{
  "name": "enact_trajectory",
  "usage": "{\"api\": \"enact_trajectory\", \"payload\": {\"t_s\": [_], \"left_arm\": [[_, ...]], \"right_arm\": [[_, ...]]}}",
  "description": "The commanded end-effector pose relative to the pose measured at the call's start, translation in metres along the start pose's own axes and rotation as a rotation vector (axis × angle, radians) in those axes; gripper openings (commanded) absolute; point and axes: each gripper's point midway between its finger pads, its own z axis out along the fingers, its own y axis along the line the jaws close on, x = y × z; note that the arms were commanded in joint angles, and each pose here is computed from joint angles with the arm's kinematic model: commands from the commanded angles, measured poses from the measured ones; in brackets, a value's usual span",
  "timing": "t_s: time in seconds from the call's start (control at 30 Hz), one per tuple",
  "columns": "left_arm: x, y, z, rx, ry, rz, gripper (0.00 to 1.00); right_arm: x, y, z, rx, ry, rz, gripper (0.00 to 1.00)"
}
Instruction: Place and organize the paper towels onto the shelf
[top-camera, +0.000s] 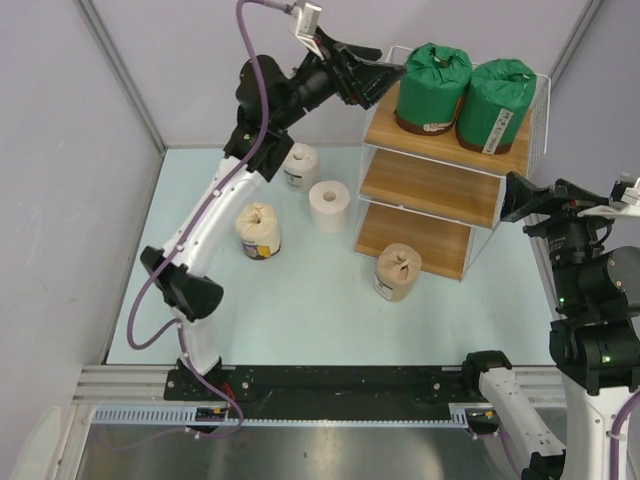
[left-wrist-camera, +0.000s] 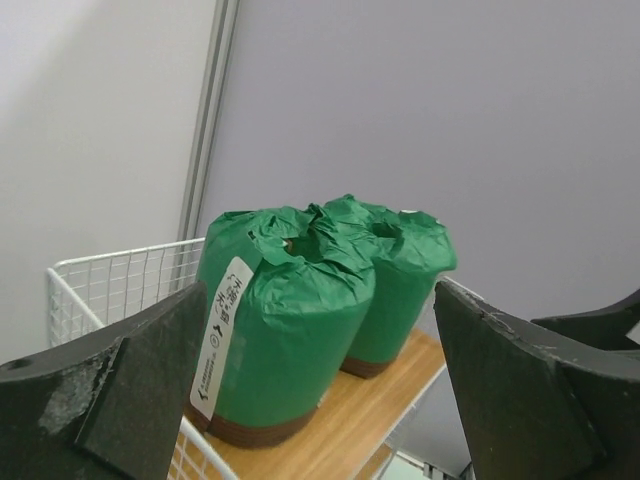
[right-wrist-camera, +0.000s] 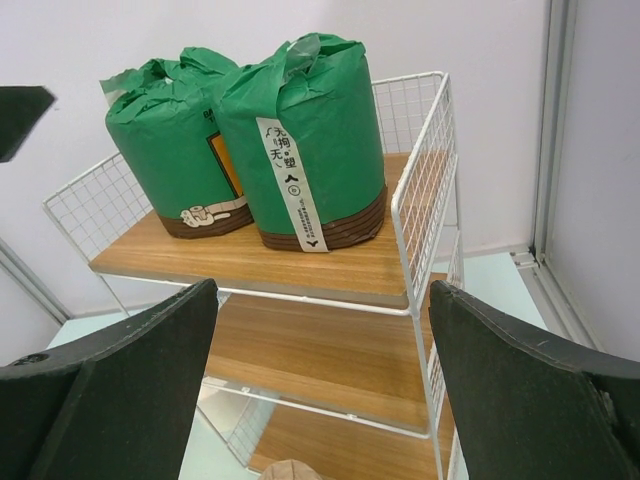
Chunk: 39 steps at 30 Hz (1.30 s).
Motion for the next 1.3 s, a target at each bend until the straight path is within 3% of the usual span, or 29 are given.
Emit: {"api": "enact_trajectory", "payload": {"t_s": [0.0,0.03,0.1,0.13,0.2,0.23,0.4,0.6,0.73,0.97,1.27], "left_arm": [[-0.076,-0.054,-0.043,0.058,-0.129,0.076,1.00],[-0.062,-0.043,-0.047,0.024,-0.097,0.061,1.00],[-0.078,-0.047,-0.081,-0.044,-0.129,0.099,1.00],[-0.053,-0.030,-0.092,-0.095,-0.088,0.083,1.00],[-0.066,-0.033,-0.124,-0.175,-0.133,0.136,1.00],[-0.036,-0.010,-0.137,-0.253,-0.076,0.119,1.00],[0.019,0.041,-0.215,-0.568,0.041,0.125,1.00],[0.089,0.085,-0.258,-0.744,0.201,0.068,1.00],[0.113,0.113,-0.262,-0.808,0.245,0.069,1.00],[0.166,0.187,-0.227,-0.876,0.372,0.043,1.00],[0.183,0.256,-0.203,-0.967,0.430,0.047,1.00]], "right_arm": [[-0.010,0.003,-0.006,-0.017,-0.035,-0.005,0.91],[-0.010,0.003,-0.008,-0.019,-0.036,-0.005,0.91],[-0.012,0.005,-0.013,-0.029,-0.042,0.000,0.91],[-0.012,0.005,-0.015,-0.033,-0.038,0.001,0.90],[-0.007,0.006,-0.018,-0.038,-0.018,0.003,0.90],[-0.006,0.005,-0.020,-0.037,-0.013,0.005,0.90],[0.001,0.004,-0.030,-0.030,0.015,0.020,0.90],[0.012,0.001,-0.039,-0.024,0.057,0.028,0.90],[0.016,0.000,-0.044,-0.019,0.074,0.026,0.90],[0.022,-0.005,-0.050,0.001,0.096,0.022,0.90],[0.028,-0.010,-0.051,0.023,0.122,0.005,0.90]]}}
